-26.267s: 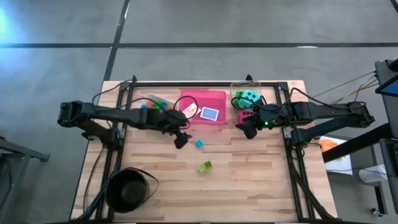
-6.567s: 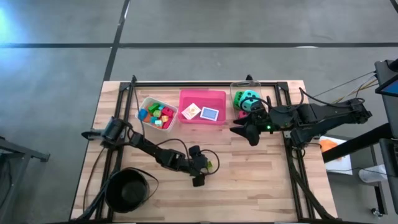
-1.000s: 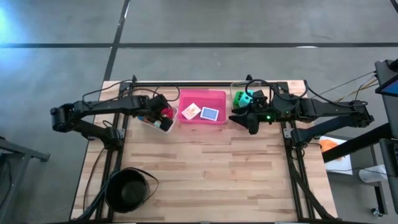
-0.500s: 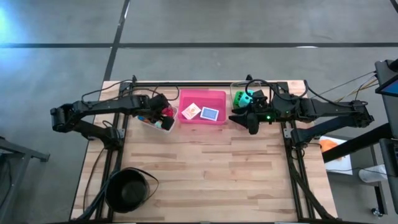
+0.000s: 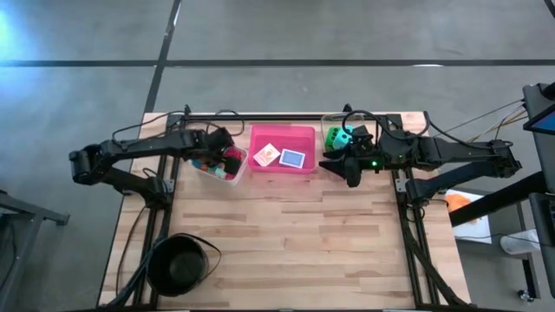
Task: Pick & Place Toys
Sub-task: Put the green game piece into the white bin
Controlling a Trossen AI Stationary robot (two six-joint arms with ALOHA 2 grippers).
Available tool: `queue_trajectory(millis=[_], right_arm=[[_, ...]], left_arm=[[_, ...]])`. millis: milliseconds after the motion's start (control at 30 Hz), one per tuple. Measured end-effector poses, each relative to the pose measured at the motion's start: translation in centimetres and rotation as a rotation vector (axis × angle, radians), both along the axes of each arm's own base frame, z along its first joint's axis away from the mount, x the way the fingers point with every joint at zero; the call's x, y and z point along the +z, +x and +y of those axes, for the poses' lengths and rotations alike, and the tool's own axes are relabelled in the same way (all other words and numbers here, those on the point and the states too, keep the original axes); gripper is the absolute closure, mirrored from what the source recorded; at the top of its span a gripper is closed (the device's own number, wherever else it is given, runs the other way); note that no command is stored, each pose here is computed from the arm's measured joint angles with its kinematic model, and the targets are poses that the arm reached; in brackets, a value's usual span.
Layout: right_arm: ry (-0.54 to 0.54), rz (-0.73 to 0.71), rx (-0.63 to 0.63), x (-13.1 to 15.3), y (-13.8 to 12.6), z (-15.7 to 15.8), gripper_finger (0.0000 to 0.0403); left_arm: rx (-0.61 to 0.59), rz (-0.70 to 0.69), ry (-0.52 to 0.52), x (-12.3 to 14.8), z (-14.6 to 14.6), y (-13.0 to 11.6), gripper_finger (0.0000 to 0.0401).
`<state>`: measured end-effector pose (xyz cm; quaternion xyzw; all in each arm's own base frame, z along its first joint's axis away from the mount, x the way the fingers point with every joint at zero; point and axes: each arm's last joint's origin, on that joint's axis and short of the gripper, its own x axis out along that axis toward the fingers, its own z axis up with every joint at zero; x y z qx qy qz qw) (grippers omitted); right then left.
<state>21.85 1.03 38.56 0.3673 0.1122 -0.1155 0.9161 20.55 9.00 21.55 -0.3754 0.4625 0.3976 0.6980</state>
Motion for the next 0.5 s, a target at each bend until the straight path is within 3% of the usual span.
queue_trajectory(millis=[100,233,500], right_arm=[[0.0,0.0,0.0,0.0,0.0,0.0,0.0132],[-0.001,0.001,0.002,0.0,0.0,0.0,0.0132],[-0.003,0.002,0.003,-0.01,0.0,0.01,0.0132]], left_arm=[[0.008,0.006,-0.025,-0.34,0.02,0.05,0.0061],[0.036,0.023,0.015,-0.3,0.17,-0.08,0.0061],[-0.021,0.06,-0.012,-1.0,0.3,0.15,0.0061]])
